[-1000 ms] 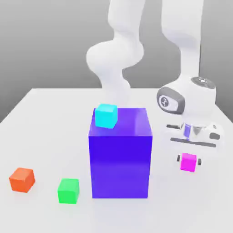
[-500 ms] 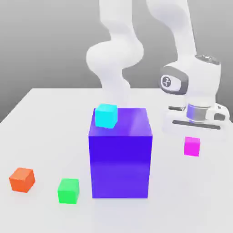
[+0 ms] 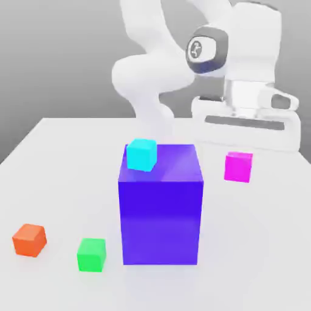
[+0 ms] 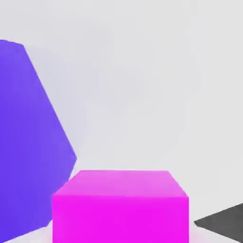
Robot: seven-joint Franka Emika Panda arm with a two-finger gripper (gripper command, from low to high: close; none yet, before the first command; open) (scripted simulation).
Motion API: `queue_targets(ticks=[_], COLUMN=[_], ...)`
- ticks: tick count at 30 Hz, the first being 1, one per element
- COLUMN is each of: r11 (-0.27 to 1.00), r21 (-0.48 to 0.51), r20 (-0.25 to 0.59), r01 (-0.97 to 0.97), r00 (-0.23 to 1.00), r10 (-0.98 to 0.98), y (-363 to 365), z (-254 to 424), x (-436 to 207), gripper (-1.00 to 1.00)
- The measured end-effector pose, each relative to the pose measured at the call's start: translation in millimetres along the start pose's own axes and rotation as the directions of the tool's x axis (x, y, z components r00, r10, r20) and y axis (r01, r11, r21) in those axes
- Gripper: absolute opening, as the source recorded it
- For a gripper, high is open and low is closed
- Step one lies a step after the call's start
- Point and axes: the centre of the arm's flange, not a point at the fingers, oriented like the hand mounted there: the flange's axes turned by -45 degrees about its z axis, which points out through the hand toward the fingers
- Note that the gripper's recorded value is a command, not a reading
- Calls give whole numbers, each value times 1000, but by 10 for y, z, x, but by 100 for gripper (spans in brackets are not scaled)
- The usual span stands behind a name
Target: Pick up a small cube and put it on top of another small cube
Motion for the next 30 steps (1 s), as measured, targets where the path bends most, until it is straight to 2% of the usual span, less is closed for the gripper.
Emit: queue_targets(ticks=[7,14,22,30], r11=[995,979,951,926], r21=[-9,-6,27,105], r20=[38,28,-44,-167], r01=[-97,-202,-308,-364], r00=[995,979,950,911], r10=[97,202,309,377], y=[-569,-1244,-1962,-2413], z=[-309,-310,138,1018], x=[-532,-945,-1222,-1216], gripper=[-100,-100,-100,-100])
